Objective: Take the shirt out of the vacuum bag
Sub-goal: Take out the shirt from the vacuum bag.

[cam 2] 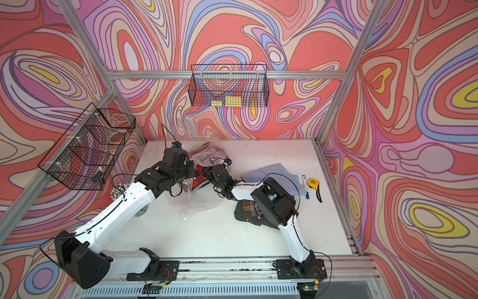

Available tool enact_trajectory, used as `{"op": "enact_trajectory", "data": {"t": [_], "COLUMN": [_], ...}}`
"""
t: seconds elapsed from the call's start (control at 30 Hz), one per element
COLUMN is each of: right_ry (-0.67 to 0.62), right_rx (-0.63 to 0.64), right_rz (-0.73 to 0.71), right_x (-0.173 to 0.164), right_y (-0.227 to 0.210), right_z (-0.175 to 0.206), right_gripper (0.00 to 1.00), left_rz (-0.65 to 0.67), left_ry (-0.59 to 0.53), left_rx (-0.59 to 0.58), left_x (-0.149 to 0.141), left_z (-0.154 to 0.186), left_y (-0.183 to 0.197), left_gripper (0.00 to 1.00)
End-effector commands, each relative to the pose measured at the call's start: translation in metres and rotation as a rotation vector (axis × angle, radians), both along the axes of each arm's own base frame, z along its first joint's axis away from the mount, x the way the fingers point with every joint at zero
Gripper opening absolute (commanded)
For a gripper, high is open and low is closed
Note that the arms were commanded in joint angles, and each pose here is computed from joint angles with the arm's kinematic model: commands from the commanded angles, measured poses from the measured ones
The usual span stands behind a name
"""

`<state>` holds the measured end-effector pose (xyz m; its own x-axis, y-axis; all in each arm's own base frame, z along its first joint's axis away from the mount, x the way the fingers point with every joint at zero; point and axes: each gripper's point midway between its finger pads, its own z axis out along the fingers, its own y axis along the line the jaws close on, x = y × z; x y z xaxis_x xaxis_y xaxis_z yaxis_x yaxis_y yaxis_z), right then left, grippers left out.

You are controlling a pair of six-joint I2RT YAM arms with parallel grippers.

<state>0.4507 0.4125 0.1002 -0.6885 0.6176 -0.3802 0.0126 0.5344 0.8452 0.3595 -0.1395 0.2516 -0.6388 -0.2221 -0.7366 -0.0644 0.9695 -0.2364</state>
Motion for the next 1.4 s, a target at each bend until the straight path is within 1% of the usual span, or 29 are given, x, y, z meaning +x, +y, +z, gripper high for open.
{"op": "enact_trajectory", "data": {"t": [0.0,0.1,0.2,0.33,0.6,0.8,0.87,0.9,0.97,1.13,1.27,1.37], "right_ry": [0.001,-0.003,0.004,0.002,0.046,0.061,0.043,0.027,0.037,0.007,0.037,0.039], "right_rx": [-0.042,-0.051,-0.025,-0.027,-0.037,-0.049,-0.071,-0.090,-0.112,-0.084,-0.076,-0.050], "right_rz": [0.005,-0.006,-0.002,0.002,-0.016,-0.036,-0.053,-0.053,-0.048,-0.030,-0.030,-0.030], "right_x": [0.008,0.006,0.001,-0.006,-0.009,-0.019,-0.022,-0.021,-0.019,-0.013,-0.006,-0.002], "right_y": [0.001,-0.004,-0.006,-0.001,-0.004,-0.007,-0.010,-0.010,-0.008,0.001,0.002,0.002], "right_z": [-0.003,-0.003,-0.004,-0.001,-0.022,-0.018,-0.014,-0.011,-0.015,-0.002,-0.016,-0.019], "right_gripper": [0.75,0.75,0.75,0.75,0.75,0.75,0.75,0.75,0.75,0.72,0.72,0.71], "left_rz": [0.000,-0.002,-0.002,-0.003,0.002,0.004,0.005,0.007,0.007,0.014,0.012,0.012], "left_ry": [-0.022,-0.017,-0.022,-0.019,-0.024,-0.024,-0.026,-0.027,-0.026,-0.028,-0.025,-0.026], "left_rx": [0.005,0.006,0.006,0.003,0.021,0.025,0.027,0.028,0.028,0.033,0.033,0.033], "left_x": [-0.001,-0.002,-0.001,0.000,0.000,0.000,0.000,0.001,0.001,0.000,-0.001,0.000], "left_z": [0.006,0.005,0.006,0.005,0.003,0.002,0.002,0.003,0.002,0.001,0.000,0.000], "left_y": [0.003,0.002,0.003,0.002,0.004,0.005,0.005,0.005,0.005,0.007,0.007,0.007], "left_gripper": [0.00,0.00,0.00,0.00,0.00,0.00,0.00,0.00,0.00,0.00,0.00,0.00]}}
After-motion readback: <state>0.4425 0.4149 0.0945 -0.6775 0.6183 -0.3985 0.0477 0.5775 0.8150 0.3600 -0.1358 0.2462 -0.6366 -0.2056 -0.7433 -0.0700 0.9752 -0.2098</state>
